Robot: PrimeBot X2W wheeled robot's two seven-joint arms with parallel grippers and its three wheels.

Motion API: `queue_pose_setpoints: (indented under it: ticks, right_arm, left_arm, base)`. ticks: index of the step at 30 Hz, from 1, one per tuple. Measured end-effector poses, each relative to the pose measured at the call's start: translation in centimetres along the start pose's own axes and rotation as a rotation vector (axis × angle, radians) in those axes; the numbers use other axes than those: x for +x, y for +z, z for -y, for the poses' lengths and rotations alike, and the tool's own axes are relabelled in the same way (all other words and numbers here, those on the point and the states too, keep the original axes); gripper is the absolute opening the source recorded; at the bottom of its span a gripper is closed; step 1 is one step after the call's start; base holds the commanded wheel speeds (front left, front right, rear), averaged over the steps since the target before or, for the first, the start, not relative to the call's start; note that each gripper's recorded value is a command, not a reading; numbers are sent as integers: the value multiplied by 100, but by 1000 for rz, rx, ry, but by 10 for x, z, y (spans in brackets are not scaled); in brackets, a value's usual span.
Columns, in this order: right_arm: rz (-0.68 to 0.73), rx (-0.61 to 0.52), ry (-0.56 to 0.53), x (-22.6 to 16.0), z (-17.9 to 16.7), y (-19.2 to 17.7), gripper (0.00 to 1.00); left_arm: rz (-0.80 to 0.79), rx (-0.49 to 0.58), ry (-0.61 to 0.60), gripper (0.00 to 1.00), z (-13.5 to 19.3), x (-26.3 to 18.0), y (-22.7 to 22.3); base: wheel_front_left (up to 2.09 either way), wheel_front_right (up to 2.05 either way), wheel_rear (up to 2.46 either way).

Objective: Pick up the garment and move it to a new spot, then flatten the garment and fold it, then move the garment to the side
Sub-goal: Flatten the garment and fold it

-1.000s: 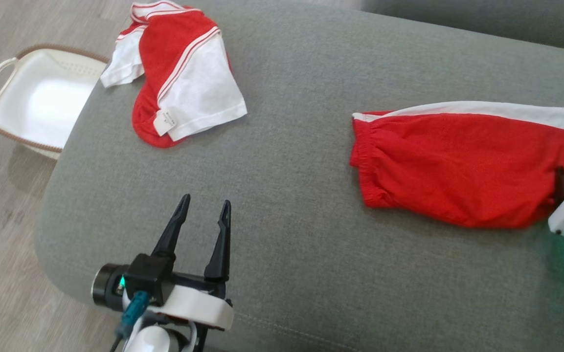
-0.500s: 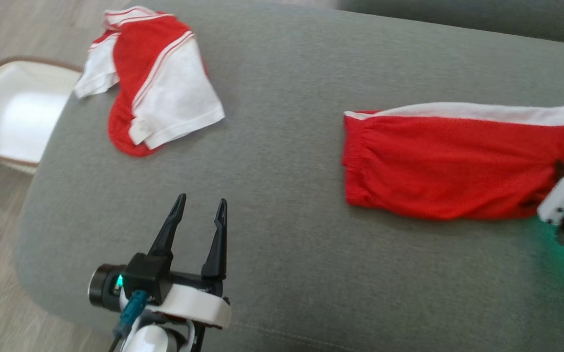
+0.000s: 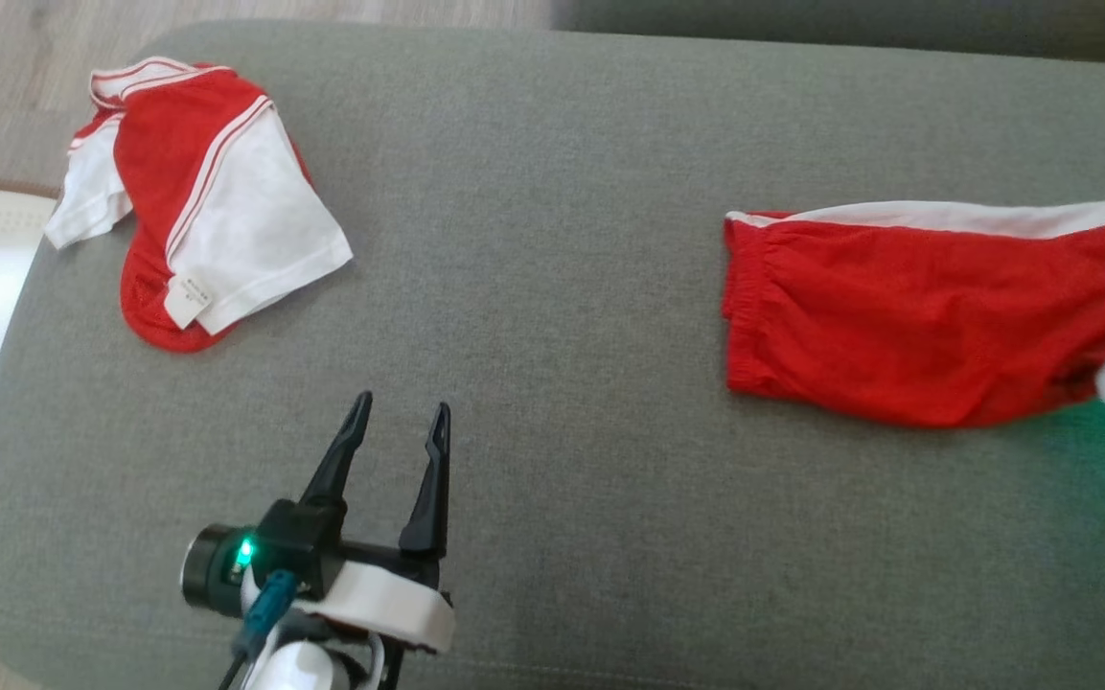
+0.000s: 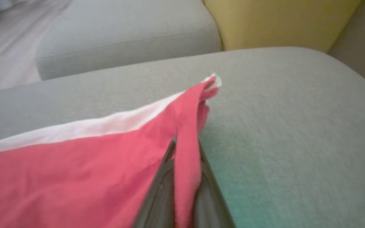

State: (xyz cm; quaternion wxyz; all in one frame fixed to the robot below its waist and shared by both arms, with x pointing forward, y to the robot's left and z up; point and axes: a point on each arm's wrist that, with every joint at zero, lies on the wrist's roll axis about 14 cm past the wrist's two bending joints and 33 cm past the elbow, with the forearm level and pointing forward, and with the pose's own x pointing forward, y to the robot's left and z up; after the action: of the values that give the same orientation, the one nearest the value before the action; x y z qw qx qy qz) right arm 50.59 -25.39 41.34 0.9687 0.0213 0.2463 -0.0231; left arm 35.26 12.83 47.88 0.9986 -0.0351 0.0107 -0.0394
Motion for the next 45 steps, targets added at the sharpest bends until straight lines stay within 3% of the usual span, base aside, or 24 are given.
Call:
queue_pose_setpoints:
  ticks: [4, 13, 24, 25, 26, 27, 34, 40, 45]
  right_arm:
    - [59, -15, 65, -2, -29, 17, 0]
    - [214, -19, 315, -29, -132, 69, 0]
    - [91, -52, 567, -63, -233, 17, 0]
    - [83, -61, 586, -66, -241, 12, 7]
    - [75, -69, 606, -69, -249, 6, 37]
    - [65, -69, 624, -71, -255, 1, 100]
    - [178, 13, 697, -93, -270, 15, 100]
    - [335, 72, 594, -97, -216, 42, 100]
    - [421, 81, 507, -112, -176, 44, 100]
  left_arm:
    - [8, 2, -4, 100, 1, -1, 2]
    - [70, 8, 17, 100, -3, -12, 22]
    - [61, -6, 79, 100, -16, -34, 18]
    - [60, -9, 84, 100, -17, -35, 18]
    - [58, -14, 88, 100, -18, -35, 17]
    - [57, -17, 94, 100, -19, -36, 17]
    - [68, -18, 97, 100, -18, -38, 20]
    - [66, -21, 102, 100, -19, -43, 18]
    - [73, -23, 95, 100, -17, -45, 19]
  base:
    - [0, 0, 0]
    - [0, 0, 0]
    - [0, 0, 0]
    - [0, 0, 0]
    - [0, 0, 0]
    - [0, 0, 0]
    - [0, 0, 0]
    - [0, 0, 0]
    - [0, 0, 0]
